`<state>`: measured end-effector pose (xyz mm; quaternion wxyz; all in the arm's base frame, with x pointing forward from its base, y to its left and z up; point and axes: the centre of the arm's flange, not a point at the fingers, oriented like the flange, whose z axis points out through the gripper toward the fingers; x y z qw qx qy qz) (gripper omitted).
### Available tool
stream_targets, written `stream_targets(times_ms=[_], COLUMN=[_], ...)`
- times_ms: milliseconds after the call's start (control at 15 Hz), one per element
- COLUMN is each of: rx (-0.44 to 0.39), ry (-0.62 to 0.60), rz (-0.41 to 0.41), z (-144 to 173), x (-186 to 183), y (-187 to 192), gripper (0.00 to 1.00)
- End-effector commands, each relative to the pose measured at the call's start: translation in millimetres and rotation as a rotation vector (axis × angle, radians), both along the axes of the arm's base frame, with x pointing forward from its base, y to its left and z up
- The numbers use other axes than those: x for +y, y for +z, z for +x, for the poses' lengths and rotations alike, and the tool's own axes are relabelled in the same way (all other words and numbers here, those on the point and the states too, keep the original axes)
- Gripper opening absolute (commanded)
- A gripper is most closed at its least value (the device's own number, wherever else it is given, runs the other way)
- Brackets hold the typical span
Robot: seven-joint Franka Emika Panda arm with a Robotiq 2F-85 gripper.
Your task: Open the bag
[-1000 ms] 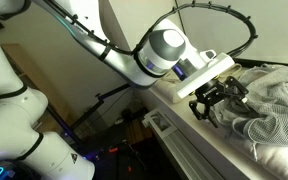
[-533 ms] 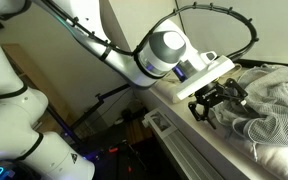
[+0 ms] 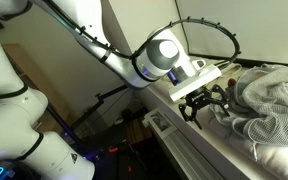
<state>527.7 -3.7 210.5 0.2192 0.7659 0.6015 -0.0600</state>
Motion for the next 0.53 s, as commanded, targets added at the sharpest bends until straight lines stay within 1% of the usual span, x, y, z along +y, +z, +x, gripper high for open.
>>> stream_targets(times_ms=[0,200,467], rx=[0.015,0.021,-0.010], ry=[0.057,0.106,0.194], rz=[-0.065,-0.110,-0.159], z=[-3,4,12], x=[28,52,87], y=[10,12,31], gripper=[1.00,1.00,1.00])
